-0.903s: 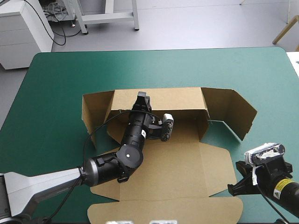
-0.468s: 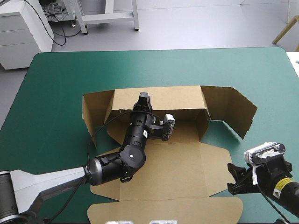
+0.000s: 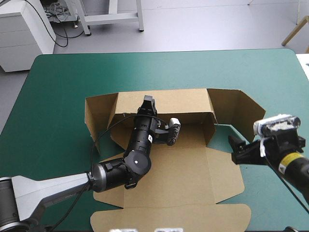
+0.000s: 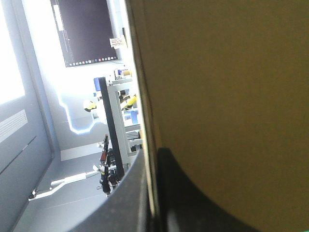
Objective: Fold the box
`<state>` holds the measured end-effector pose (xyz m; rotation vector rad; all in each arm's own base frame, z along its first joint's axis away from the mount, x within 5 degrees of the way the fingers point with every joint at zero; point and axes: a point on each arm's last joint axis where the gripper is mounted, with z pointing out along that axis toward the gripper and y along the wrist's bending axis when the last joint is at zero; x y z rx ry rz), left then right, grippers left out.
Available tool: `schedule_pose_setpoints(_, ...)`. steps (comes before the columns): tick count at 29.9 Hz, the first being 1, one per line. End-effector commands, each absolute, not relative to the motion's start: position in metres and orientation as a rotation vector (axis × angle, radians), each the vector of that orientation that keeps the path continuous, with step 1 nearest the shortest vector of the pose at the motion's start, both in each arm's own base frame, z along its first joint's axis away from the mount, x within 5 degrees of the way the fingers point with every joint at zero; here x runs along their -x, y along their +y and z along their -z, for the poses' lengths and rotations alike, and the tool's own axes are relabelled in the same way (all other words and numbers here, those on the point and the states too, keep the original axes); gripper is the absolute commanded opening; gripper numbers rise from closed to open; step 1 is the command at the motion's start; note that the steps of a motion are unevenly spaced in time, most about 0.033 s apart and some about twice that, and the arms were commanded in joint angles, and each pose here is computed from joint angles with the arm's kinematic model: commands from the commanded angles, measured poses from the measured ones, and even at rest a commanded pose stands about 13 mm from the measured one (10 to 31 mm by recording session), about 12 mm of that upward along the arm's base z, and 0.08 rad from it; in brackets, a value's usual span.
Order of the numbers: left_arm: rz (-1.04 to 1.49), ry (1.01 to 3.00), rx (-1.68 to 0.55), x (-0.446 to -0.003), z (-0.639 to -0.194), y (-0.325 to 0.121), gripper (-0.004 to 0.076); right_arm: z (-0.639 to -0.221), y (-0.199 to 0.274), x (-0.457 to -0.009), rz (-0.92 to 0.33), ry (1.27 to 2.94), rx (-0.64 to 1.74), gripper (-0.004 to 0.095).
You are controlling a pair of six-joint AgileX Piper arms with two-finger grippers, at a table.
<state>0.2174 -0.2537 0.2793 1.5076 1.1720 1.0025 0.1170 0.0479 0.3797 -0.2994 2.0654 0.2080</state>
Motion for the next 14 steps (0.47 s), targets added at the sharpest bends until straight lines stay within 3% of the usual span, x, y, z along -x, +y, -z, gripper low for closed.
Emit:
schedule_pose_setpoints(1, -1.089, 1.106, -1.409, -0.217, -0.304, -0.249, -0.001, -0.414, 0.06, -0.151, -0.126, 1.98, 0.297, 0.0878)
schedule_pose_setpoints(9, -1.089, 1.106, -1.409, -0.217, -0.304, -0.249, -0.001, -0.448, 0.083, -0.239, 0.092, 2.065, 0.321, 0.0878)
schedule_pose_setpoints(14, -1.089, 1.106, -1.409, -0.217, -0.304, -0.249, -0.001, -0.454, 0.072, -0.295, 0.043, 2.182, 0.283, 0.0877)
